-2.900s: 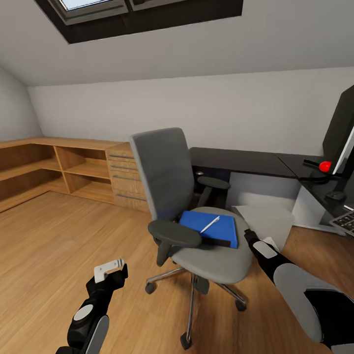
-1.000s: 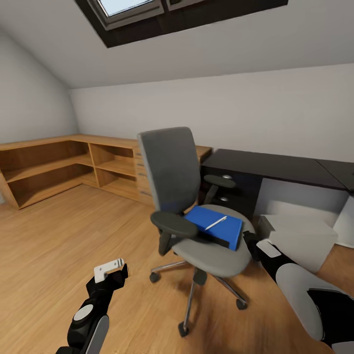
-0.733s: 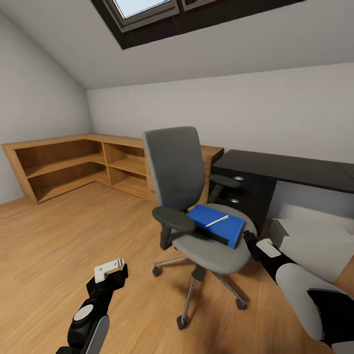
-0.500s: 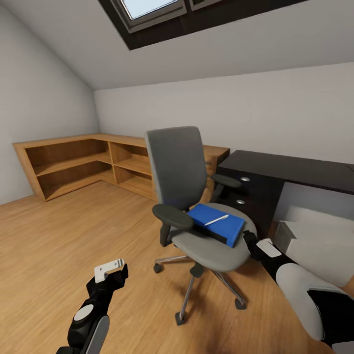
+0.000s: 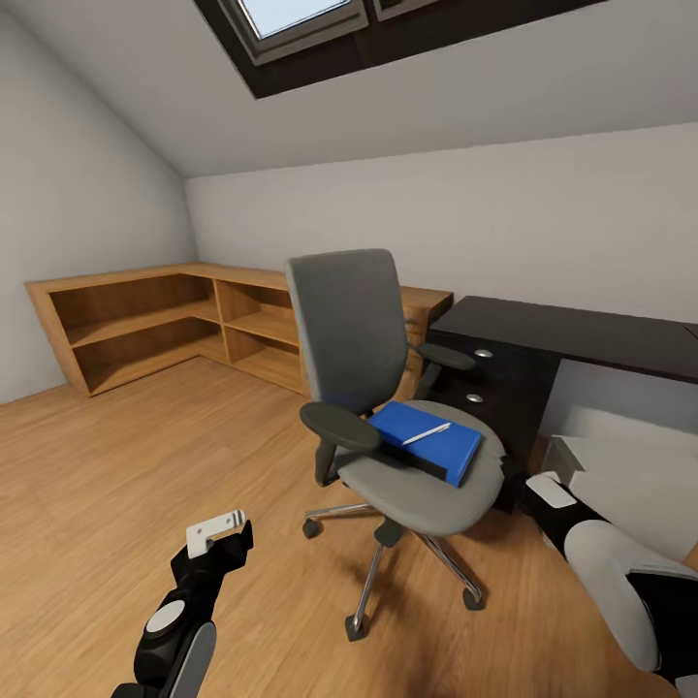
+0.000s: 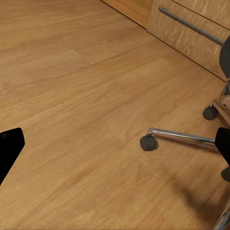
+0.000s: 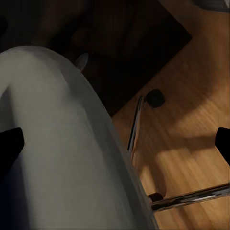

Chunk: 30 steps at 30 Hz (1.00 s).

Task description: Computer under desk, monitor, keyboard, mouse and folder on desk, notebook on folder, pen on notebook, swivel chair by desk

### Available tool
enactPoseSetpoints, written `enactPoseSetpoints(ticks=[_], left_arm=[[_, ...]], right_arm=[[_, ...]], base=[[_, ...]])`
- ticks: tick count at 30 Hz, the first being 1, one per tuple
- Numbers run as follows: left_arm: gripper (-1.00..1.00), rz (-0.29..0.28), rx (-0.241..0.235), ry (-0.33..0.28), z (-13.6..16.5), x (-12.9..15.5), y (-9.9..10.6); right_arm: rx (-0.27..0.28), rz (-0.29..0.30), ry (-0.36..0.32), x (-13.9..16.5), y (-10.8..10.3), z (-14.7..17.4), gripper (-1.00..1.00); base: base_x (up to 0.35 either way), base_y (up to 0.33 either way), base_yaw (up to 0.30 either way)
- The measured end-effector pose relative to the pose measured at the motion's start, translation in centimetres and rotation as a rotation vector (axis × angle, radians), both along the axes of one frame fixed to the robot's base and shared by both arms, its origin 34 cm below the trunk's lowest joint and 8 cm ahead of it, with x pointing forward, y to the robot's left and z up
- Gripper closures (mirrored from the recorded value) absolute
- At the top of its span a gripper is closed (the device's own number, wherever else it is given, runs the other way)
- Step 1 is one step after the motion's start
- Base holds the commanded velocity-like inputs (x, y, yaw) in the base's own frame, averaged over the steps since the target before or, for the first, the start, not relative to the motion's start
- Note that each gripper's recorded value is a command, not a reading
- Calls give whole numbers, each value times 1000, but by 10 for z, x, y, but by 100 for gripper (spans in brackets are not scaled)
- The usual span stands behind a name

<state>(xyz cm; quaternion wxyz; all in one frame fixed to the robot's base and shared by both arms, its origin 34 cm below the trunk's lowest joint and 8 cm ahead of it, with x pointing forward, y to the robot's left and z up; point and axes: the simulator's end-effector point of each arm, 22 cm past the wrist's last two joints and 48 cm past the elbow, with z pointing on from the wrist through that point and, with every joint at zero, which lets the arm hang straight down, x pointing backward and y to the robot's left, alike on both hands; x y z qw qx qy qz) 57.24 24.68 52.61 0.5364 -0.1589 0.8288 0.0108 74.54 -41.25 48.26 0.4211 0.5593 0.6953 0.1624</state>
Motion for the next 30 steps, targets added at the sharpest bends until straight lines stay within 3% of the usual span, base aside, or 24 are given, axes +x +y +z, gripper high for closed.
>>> enactPoseSetpoints(ticks=[30], left_arm=[[-100,-3,1,-2,0,0,-1]], right_arm=[[-7,-23,-6,-1,-5,1,-100]], base=[[100,0,0]])
